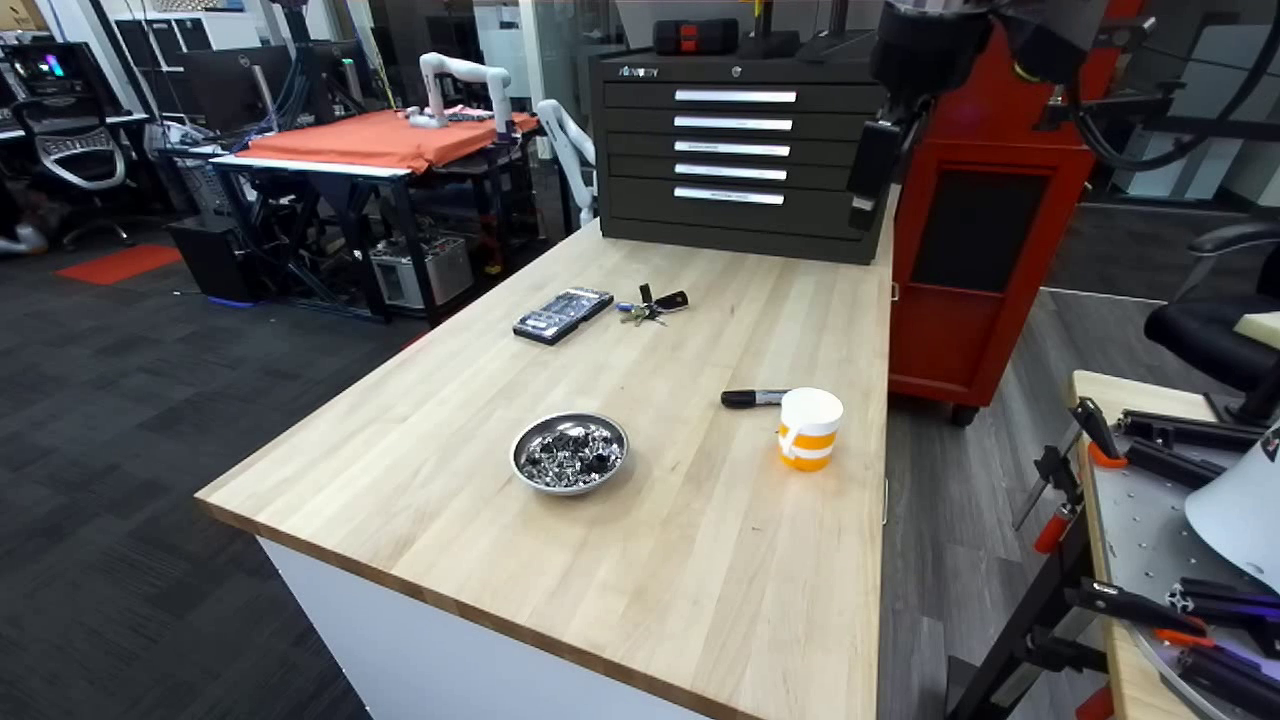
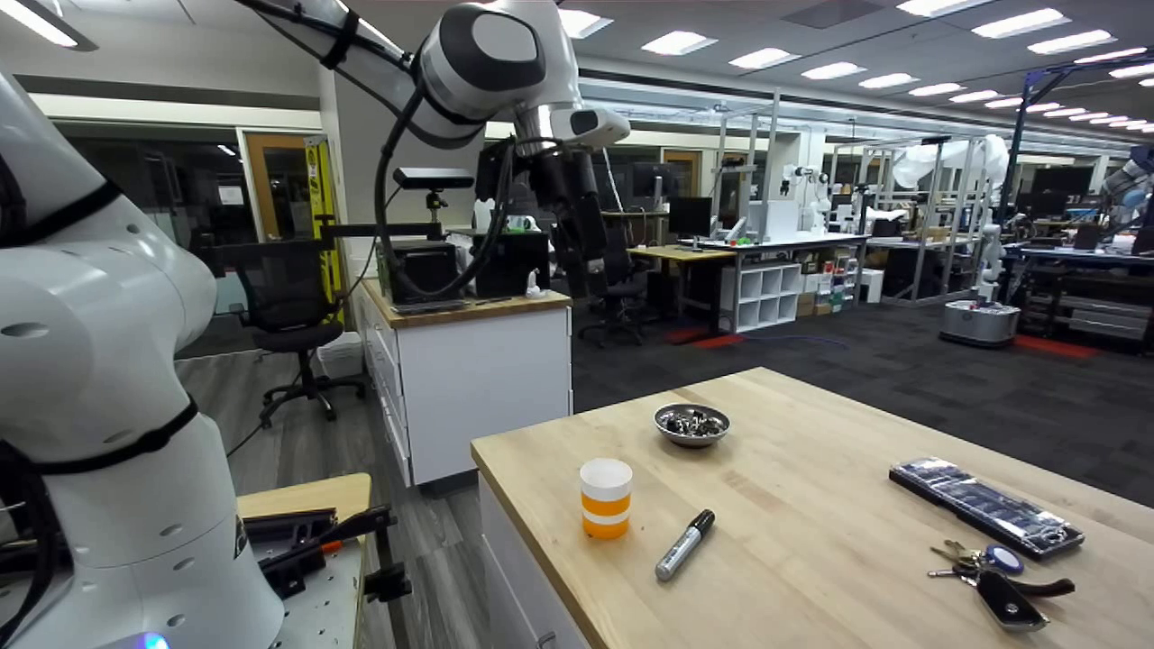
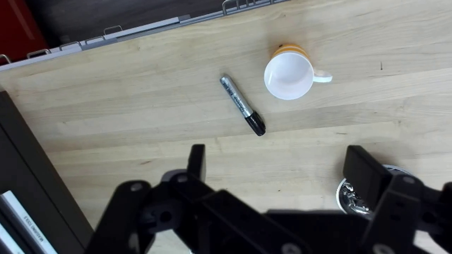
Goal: Put the marker in the cup
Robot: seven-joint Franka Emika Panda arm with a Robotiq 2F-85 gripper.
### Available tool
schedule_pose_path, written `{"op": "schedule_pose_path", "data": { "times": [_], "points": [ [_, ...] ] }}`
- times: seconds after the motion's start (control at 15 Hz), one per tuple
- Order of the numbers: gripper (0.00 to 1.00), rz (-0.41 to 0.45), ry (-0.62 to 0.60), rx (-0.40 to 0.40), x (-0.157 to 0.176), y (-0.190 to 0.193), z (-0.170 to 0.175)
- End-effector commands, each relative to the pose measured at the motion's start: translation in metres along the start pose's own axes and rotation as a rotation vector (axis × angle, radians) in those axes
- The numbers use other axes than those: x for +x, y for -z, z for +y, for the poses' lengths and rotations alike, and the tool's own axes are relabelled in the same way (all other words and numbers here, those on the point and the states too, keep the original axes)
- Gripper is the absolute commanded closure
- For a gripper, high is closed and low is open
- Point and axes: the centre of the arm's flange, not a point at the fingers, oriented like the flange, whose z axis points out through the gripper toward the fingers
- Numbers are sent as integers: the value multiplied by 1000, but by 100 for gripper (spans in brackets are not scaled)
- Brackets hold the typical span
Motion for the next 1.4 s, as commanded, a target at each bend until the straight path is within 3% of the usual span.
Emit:
{"op": "schedule_pose_path", "data": {
  "times": [0.0,0.53,1.33],
  "points": [
    [0,52,73,45,2,-13,23],
    [0,110,277,112,17,-44,60],
    [0,57,626,234,41,-111,73]
  ]
}}
